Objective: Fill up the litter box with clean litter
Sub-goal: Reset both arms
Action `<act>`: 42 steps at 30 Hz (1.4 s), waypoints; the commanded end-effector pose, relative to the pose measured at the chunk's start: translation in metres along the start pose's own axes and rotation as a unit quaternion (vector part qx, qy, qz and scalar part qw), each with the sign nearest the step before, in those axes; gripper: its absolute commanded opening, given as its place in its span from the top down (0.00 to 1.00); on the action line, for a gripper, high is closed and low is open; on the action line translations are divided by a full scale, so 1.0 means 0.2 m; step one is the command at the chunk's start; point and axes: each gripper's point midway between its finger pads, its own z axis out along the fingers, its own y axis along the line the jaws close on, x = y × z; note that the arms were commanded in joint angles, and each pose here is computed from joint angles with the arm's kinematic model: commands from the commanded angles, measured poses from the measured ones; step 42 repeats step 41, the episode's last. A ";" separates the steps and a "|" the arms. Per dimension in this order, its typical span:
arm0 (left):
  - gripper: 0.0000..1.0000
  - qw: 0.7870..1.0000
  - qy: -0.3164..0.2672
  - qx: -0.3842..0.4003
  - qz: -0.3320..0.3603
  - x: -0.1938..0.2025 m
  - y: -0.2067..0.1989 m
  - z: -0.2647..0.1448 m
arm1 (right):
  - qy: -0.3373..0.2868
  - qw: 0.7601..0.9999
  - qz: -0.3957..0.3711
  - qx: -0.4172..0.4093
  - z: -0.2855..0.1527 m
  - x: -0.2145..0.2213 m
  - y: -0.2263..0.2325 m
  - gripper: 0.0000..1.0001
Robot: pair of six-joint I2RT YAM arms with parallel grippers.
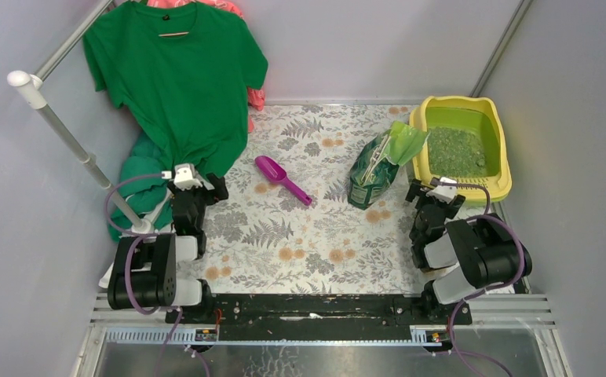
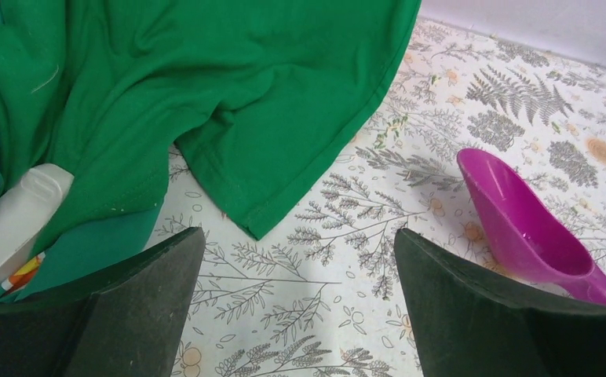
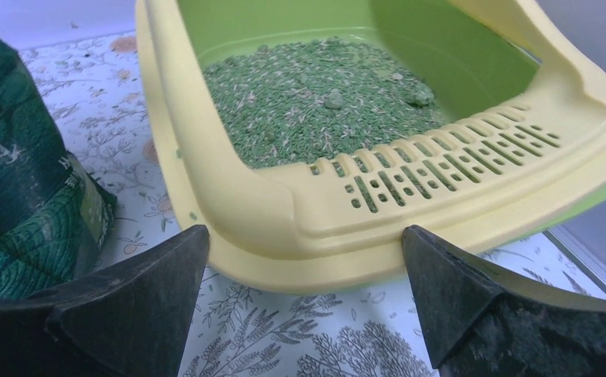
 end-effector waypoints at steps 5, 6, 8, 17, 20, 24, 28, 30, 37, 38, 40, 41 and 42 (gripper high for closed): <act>0.01 0.998 -0.023 0.030 0.049 -0.04 -0.07 0.09 | 0.028 0.994 -0.014 -0.101 0.07 0.06 0.20 0.00; 0.01 0.997 -0.019 0.041 0.056 -0.03 -0.09 0.09 | 0.029 0.994 -0.013 -0.100 0.08 0.06 0.20 0.00; 0.01 0.996 -0.040 0.047 0.065 -0.01 -0.11 0.08 | 0.039 0.994 -0.012 -0.098 0.10 0.07 0.20 0.00; 0.01 0.996 -0.027 0.044 0.073 0.01 -0.12 0.09 | 0.041 0.994 -0.011 -0.100 0.10 0.07 0.20 0.00; 0.01 0.996 -0.026 0.043 0.074 0.01 -0.12 0.09 | 0.041 0.994 -0.011 -0.099 0.10 0.07 0.20 0.00; 0.01 0.996 -0.026 0.041 0.075 0.01 -0.12 0.09 | 0.041 0.994 -0.012 -0.099 0.10 0.07 0.20 0.00; 0.01 0.996 -0.026 0.040 0.076 0.01 -0.12 0.09 | 0.040 0.994 -0.012 -0.100 0.10 0.07 0.20 0.00; 0.01 0.996 -0.026 0.041 0.076 0.01 -0.12 0.09 | 0.040 0.994 -0.012 -0.100 0.10 0.07 0.20 0.00; 0.01 0.996 -0.025 0.040 0.076 0.01 -0.12 0.09 | 0.042 0.994 -0.014 -0.101 0.11 0.07 0.20 0.00; 0.01 0.996 -0.026 0.040 0.076 0.01 -0.12 0.09 | 0.045 0.993 -0.015 -0.104 0.11 0.07 0.21 0.00; 0.01 0.996 -0.025 0.039 0.077 0.01 -0.12 0.10 | 0.054 0.993 -0.016 -0.103 0.12 0.09 0.21 0.00; 0.01 0.996 -0.025 0.039 0.077 0.01 -0.12 0.10 | 0.052 0.993 -0.015 -0.103 0.12 0.08 0.21 0.00; 0.01 0.996 -0.025 0.039 0.077 0.01 -0.12 0.10 | 0.052 0.993 -0.015 -0.103 0.12 0.08 0.21 0.00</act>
